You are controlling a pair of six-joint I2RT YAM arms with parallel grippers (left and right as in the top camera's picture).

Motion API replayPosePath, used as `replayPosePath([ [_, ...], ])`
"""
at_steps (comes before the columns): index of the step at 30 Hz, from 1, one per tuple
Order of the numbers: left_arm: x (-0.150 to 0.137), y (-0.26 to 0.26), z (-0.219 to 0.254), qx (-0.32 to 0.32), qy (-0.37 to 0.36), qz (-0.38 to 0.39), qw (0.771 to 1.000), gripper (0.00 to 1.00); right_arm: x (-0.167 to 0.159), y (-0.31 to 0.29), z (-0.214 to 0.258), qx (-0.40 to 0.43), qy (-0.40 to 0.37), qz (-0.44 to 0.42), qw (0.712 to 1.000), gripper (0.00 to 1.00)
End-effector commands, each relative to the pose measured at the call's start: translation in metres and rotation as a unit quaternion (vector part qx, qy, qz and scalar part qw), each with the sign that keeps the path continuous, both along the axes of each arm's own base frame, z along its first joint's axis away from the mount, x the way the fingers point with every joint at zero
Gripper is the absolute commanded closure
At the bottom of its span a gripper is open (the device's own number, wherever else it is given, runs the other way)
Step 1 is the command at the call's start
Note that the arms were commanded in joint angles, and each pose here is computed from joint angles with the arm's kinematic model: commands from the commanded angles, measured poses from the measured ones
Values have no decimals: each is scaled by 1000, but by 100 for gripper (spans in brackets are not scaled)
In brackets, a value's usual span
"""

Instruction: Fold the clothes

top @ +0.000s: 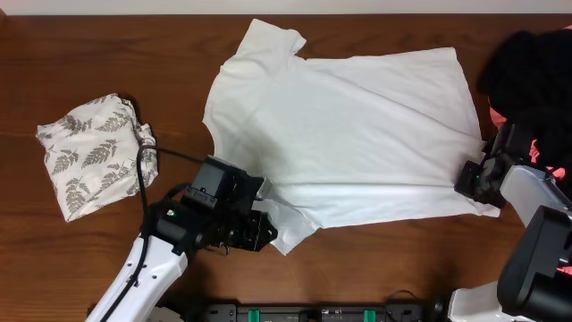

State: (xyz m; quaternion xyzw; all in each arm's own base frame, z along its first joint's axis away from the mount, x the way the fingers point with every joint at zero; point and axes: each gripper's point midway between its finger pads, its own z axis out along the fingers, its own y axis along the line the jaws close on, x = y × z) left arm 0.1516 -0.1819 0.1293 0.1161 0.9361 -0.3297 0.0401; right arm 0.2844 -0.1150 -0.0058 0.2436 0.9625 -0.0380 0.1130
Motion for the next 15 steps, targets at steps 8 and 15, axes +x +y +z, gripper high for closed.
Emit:
replayPosePath([
  [8,-6,-15,18,-54,30,-1,998,34,-26,1,-22,6,50,-12,999,94],
  [15,21,16,-6,59,-33,49,997,33,-26,1,-22,5,50,-12,999,94],
])
